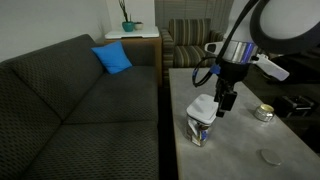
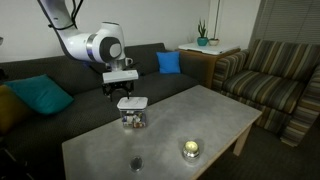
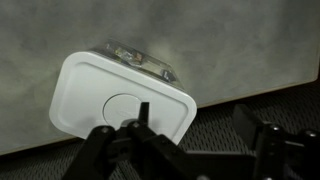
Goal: Place the lid on the container then push the button
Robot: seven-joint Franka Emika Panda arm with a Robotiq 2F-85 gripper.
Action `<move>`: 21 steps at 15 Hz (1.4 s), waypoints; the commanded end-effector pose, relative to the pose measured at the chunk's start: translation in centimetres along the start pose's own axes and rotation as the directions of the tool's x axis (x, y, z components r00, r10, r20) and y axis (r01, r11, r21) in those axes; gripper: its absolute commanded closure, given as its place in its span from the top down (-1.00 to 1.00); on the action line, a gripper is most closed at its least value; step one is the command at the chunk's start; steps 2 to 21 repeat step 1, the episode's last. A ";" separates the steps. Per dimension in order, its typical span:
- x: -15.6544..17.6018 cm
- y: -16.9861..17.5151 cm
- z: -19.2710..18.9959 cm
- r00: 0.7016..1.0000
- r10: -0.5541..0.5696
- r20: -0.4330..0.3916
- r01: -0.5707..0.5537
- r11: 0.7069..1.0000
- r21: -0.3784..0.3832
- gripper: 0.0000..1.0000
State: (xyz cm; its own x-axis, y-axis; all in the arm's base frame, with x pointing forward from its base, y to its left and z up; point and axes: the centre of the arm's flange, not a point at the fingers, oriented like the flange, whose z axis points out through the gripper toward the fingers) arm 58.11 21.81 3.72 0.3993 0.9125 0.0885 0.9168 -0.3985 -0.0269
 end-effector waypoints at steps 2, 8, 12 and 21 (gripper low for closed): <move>-1.5 -1.2 -1.1 1.000 0.005 -0.022 -0.006 1.000 -0.012 1.00; -1.5 -1.2 -1.1 1.000 0.005 -0.022 -0.006 1.000 -0.012 1.00; -1.5 -1.2 -1.1 1.000 0.005 -0.022 -0.006 1.000 -0.012 1.00; -1.5 -1.2 -1.1 1.000 0.005 -0.022 -0.006 1.000 -0.012 1.00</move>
